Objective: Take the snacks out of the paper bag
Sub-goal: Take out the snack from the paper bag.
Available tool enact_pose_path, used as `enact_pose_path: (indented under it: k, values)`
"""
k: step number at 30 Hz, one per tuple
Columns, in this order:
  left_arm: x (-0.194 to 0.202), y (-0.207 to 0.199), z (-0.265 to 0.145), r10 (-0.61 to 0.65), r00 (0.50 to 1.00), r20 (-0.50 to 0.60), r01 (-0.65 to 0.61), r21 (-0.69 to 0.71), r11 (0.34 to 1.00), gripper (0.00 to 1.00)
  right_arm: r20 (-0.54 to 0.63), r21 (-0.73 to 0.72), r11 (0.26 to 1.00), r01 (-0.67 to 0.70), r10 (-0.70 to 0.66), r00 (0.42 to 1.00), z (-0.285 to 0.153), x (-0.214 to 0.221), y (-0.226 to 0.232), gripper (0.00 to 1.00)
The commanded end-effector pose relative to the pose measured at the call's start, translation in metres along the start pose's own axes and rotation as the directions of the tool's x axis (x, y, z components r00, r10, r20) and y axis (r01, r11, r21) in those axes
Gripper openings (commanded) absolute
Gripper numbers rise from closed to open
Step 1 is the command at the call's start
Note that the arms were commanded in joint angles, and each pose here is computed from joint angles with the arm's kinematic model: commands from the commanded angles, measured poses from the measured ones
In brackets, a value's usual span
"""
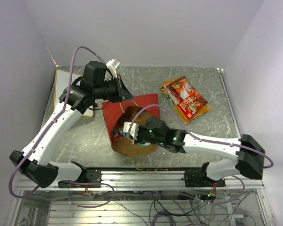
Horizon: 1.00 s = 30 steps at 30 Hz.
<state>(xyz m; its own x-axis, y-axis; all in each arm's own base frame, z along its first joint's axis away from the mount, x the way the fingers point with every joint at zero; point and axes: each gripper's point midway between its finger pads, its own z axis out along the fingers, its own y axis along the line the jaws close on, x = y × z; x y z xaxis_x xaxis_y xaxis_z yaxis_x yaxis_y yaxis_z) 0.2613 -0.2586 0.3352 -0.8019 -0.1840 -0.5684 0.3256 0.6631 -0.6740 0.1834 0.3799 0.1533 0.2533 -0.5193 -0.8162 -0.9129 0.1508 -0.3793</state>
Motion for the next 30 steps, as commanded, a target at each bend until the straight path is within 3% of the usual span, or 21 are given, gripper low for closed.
enact_pose_path:
  k: [1, 6, 16, 18, 23, 26, 30]
  values:
    - [-0.020, 0.005, -0.021, 0.011, 0.992, 0.125, -0.004, -0.059, 0.998, 0.07, 0.133, -0.061, 0.997, -0.043, 0.051, 0.990, -0.043, -0.056, 0.000, 0.00]
    - [-0.018, 0.021, -0.024, 0.015, 0.992, 0.126, 0.000, -0.121, 0.993, 0.07, 0.238, -0.053, 0.994, 0.099, -0.084, 0.968, -0.103, -0.114, -0.019, 0.00]
    - [-0.014, 0.026, -0.026, -0.006, 0.992, 0.125, 0.022, -0.127, 0.992, 0.07, 0.306, 0.314, 0.921, 0.232, -0.330, 0.893, -0.210, -0.207, -0.104, 0.00]
    - [-0.014, 0.028, -0.027, 0.002, 0.992, 0.123, 0.015, -0.139, 0.990, 0.07, 0.252, 0.449, 0.866, 0.220, -0.358, 0.899, -0.224, -0.204, -0.128, 0.00]
    - [-0.013, 0.030, -0.030, 0.005, 0.993, 0.118, 0.012, -0.147, 0.989, 0.07, 0.122, 0.768, 0.629, 0.122, -0.330, 0.936, -0.258, -0.179, -0.185, 0.00]
    - [-0.009, 0.030, -0.028, -0.007, 0.994, 0.105, 0.021, -0.135, 0.991, 0.07, 0.066, 0.859, 0.508, 0.066, -0.238, 0.969, -0.266, -0.157, -0.222, 0.00]
    - [-0.006, 0.028, -0.025, -0.023, 0.995, 0.094, 0.034, -0.113, 0.993, 0.07, 0.099, 0.893, 0.449, -0.045, -0.098, 0.990, -0.266, -0.118, -0.272, 0.00]
